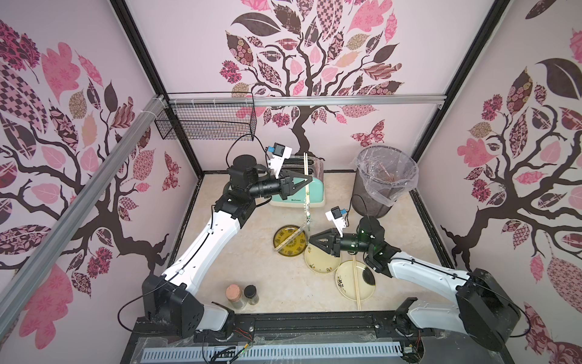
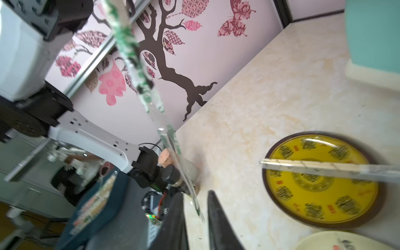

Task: Remove the packaging of disposable chopsticks
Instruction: Remove the packet bag from the disposable chopsticks.

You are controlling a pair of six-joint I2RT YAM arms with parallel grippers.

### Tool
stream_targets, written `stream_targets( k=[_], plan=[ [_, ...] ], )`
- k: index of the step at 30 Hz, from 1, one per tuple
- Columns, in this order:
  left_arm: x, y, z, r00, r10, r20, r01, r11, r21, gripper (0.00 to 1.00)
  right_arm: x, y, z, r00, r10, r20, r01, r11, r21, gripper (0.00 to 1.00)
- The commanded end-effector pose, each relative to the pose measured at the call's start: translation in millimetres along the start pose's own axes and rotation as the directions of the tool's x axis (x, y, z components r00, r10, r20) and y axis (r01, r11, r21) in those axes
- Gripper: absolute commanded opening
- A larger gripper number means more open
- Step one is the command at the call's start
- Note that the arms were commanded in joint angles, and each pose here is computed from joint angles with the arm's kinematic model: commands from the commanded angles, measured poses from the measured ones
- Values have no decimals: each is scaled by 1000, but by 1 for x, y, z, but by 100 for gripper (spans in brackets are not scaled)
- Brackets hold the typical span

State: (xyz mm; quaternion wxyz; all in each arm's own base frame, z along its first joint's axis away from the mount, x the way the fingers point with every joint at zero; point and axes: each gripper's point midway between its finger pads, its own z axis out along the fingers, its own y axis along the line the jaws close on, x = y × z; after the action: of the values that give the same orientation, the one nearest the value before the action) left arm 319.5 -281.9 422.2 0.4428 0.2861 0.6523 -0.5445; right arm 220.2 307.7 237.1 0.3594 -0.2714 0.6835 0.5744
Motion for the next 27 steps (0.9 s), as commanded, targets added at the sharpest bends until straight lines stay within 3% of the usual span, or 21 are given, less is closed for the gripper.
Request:
stream_targets(
  k=[1, 4, 9, 11, 16, 20, 27],
  plan=[
    [-3, -3, -2, 1000, 10, 10, -10, 1000, 14, 0, -36, 20, -3, 992, -108, 68, 108, 994, 2, 48],
    [-1, -4, -2, 1000, 5, 4, -5, 1000, 25, 0, -55, 26, -1, 986, -143, 88, 142, 990, 13, 53],
    [0, -5, -2, 1000, 0, 3, 0, 1000, 28, 0, -76, 29, 10, 982, -160, 102, 161, 987, 3, 53],
    [0, -5, -2, 1000, -1, 4, 1, 999, 33, 0, -77, 27, 14, 984, -154, 96, 155, 988, -10, 48],
    [0, -8, -2, 1000, 1, 3, -1, 999, 41, 0, -67, 22, 19, 991, -110, 80, 113, 993, -39, 19],
    [-1, -8, -2, 1000, 2, 2, -2, 999, 45, 0, -51, 17, 15, 995, -80, 59, 82, 996, -34, 1],
    [1, -6, -1, 1000, 1, -1, -1, 999, 41, 0, -27, 11, 8, 999, -31, 38, 32, 999, -24, 0]
  ],
)
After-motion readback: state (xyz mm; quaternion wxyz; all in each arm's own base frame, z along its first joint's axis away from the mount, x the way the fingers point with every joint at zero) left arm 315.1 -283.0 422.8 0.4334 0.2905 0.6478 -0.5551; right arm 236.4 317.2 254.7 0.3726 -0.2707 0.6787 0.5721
